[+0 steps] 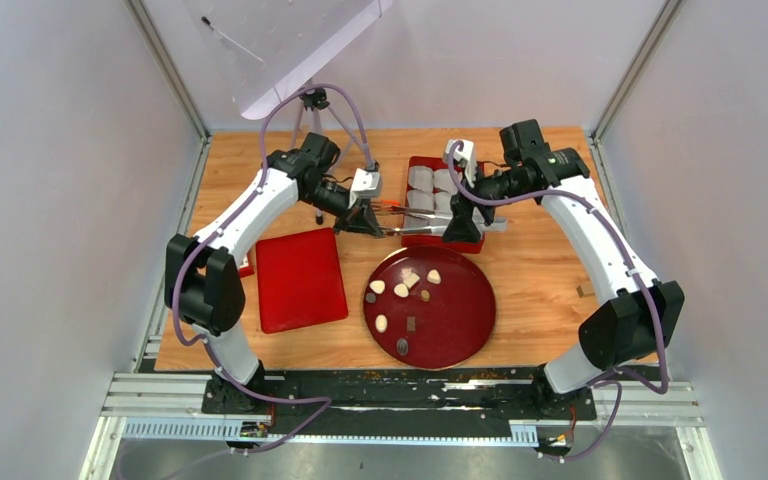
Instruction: Pack the chocolate
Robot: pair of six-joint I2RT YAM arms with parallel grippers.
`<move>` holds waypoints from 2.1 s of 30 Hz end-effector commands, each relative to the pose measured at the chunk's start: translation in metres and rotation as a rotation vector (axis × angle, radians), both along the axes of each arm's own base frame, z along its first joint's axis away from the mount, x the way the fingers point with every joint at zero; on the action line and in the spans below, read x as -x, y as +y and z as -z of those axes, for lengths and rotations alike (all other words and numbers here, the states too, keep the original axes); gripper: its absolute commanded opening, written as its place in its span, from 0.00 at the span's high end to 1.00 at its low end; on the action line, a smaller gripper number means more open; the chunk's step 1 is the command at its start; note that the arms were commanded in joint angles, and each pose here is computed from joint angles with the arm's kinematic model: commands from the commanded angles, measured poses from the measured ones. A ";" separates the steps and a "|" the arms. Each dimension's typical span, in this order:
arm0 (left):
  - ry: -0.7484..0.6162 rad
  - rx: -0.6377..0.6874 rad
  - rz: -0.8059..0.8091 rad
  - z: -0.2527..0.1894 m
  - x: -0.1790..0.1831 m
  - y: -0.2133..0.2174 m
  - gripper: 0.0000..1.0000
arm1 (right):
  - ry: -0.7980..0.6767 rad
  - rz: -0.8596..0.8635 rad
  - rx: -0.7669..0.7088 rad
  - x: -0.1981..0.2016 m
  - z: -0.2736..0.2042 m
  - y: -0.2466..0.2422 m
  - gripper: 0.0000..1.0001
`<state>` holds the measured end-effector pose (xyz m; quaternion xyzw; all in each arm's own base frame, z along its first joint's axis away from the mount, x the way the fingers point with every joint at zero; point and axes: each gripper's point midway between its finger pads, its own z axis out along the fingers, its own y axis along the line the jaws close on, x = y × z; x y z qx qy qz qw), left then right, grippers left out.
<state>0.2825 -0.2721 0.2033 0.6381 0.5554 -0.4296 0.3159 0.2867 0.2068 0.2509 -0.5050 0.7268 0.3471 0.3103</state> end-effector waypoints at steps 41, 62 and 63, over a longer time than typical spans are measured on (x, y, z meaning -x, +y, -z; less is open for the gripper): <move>0.073 0.117 0.049 -0.020 -0.006 -0.019 1.00 | -0.029 -0.127 -0.029 -0.005 0.025 0.016 0.60; 0.080 0.143 0.059 -0.021 -0.003 -0.019 1.00 | 0.017 -0.108 -0.006 0.007 0.039 0.008 0.37; 0.081 0.144 0.058 -0.021 -0.003 -0.019 1.00 | 0.015 -0.108 0.000 0.007 0.041 0.007 0.37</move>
